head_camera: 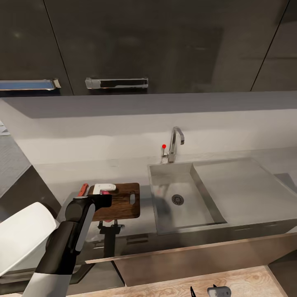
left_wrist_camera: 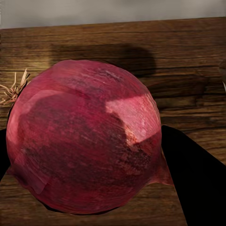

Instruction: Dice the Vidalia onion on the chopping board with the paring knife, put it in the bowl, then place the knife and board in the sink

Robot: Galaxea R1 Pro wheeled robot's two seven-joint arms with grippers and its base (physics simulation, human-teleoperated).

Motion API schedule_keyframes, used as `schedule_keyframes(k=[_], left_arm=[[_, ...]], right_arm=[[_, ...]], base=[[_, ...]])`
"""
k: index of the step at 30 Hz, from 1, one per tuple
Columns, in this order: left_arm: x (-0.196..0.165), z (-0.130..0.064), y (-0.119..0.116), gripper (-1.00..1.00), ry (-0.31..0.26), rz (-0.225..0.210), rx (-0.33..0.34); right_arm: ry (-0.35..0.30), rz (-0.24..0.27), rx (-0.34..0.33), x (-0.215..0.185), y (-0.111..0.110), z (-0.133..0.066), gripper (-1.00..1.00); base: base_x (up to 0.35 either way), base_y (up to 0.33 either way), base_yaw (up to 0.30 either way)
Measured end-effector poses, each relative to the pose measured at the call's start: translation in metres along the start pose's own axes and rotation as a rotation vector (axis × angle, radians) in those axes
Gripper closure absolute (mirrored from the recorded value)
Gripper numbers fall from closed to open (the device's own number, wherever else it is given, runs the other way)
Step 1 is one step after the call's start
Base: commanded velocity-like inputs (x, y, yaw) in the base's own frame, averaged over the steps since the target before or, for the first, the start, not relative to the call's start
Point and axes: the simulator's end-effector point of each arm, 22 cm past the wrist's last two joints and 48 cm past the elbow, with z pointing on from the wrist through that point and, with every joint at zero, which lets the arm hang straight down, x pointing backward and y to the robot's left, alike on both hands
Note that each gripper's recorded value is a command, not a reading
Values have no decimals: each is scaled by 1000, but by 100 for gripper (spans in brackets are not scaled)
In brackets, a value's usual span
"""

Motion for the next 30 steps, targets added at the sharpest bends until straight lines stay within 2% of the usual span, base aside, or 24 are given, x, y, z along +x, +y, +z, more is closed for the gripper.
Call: schedule_keyframes(k=[30], left_arm=[[0, 1, 0, 100, 1, 0, 0]], right_arm=[[1, 2, 1, 0, 0, 0, -100]], base=[[0, -7, 0]])
